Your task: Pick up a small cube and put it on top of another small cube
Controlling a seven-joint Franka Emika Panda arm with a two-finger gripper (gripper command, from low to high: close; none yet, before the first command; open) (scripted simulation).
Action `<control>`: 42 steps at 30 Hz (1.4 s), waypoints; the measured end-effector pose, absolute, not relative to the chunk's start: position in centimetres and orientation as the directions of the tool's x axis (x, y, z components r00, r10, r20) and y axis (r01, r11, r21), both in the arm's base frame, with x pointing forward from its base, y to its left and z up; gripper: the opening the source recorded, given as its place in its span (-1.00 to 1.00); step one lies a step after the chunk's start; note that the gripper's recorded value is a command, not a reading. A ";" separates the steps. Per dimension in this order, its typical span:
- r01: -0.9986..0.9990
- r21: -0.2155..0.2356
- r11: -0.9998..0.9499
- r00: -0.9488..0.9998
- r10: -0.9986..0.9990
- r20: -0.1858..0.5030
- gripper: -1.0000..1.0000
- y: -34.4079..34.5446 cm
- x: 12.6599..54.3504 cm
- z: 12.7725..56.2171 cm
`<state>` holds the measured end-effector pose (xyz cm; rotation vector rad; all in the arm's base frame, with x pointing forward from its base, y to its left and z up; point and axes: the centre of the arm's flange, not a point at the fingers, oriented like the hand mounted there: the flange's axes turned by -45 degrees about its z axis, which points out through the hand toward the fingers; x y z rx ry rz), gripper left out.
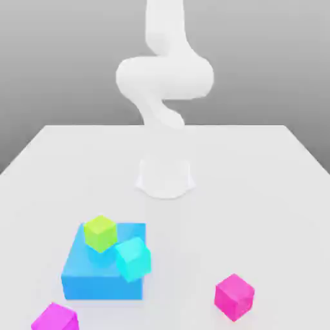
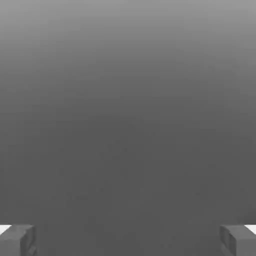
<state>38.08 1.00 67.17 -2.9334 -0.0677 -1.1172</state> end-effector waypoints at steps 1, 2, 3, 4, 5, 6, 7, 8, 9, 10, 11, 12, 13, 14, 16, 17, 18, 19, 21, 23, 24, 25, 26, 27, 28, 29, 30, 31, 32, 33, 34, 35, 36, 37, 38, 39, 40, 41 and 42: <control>0.064 0.023 -0.998 0.765 0.064 0.641 0.00 1.5 39.4 65.4; 0.087 0.031 -0.996 0.782 0.087 0.617 0.00 2.0 40.7 63.7; 0.109 0.038 -0.993 0.797 0.110 0.594 0.00 2.5 41.8 61.9; 0.132 0.044 -0.990 0.811 0.134 0.570 0.00 3.0 42.8 60.1; 0.155 0.050 -0.987 0.824 0.157 0.545 0.00 3.5 43.7 58.3; 0.178 0.055 -0.983 0.835 0.180 0.520 0.00 4.0 44.5 56.5; 0.201 0.059 -0.978 0.845 0.204 0.495 0.00 4.6 45.3 54.6; 0.225 0.063 -0.972 0.853 0.228 0.469 0.00 5.1 46.0 52.7; 0.249 0.066 -0.966 0.861 0.251 0.443 0.00 5.7 46.5 50.8; 0.272 0.068 -0.960 0.867 0.275 0.416 0.00 6.2 47.0 48.9; 0.296 0.069 -0.953 0.871 0.299 0.390 0.00 6.8 47.4 46.9; 0.320 0.069 -0.945 0.874 0.323 0.363 0.00 7.3 47.8 45.0; 0.344 0.069 -0.937 0.876 0.346 0.335 0.00 7.9 48.0 43.0; 0.367 0.068 -0.928 0.877 0.370 0.308 0.00 8.4 48.1 41.0; 0.414 0.063 -0.908 0.874 0.416 0.252 0.00 9.4 48.2 37.1; 0.440 0.060 -0.896 0.869 0.441 0.225 0.00 10.1 48.0 35.1; 0.465 0.055 -0.884 0.863 0.466 0.197 0.00 10.7 47.8 33.2; 0.490 0.050 -0.870 0.855 0.491 0.169 0.00 11.3 47.5 31.2; 0.533 0.037 -0.846 0.838 0.533 0.113 0.00 12.1 46.7 27.4; 0.570 0.021 -0.821 0.819 0.570 0.059 0.00 12.6 45.6 23.6; 0.589 0.012 -0.808 0.807 0.589 0.031 0.00 12.8 45.0 21.7; 0.600 0.006 -0.800 0.800 0.600 0.016 0.00 13.0 44.6 20.2; 0.605 0.003 -0.796 0.796 0.605 0.008 0.00 13.1 44.4 18.8; 0.608 0.002 -0.794 0.794 0.608 0.004 0.00 13.1 44.4 17.5; 0.609 0.001 -0.793 0.793 0.609 0.002 0.00 13.1 44.3 16.3; 0.610 0.000 -0.792 0.792 0.610 0.001 0.00 13.2 44.3 15.0; 0.610 0.000 -0.792 0.792 0.610 0.001 -1.00 13.1 44.2 13.8; 0.610 0.000 -0.792 0.792 0.610 0.001 -1.00 13.1 44.2 13.8; 0.610 0.000 -0.792 0.792 0.610 0.000 -1.00 13.1 44.2 13.8; 0.610 0.000 -0.792 0.792 0.610 0.000 -1.00 13.1 44.2 13.8; 0.610 0.000 -0.792 0.792 0.610 0.000 -1.00 13.1 44.2 13.8; 0.610 0.000 -0.792 0.792 0.610 0.000 -1.00 13.1 44.2 13.8; 0.611 0.000 -0.792 0.792 0.611 0.000 -1.00 13.1 44.2 13.2; 0.611 0.000 -0.792 0.792 0.611 -0.001 -1.00 13.1 44.2 13.5; 0.611 0.000 -0.792 0.792 0.611 -0.001 -1.00 13.2 44.2 14.3; 0.611 0.000 -0.792 0.792 0.611 -0.001 -1.00 13.2 44.2 15.3; 0.611 0.000 -0.792 0.792 0.611 -0.001 -1.00 13.2 44.3 16.4; 0.611 0.000 -0.792 0.792 0.611 -0.001 -1.00 13.2 44.2 17.6; 0.609 0.000 -0.793 0.793 0.609 -0.001 -1.00 13.1 44.2 18.7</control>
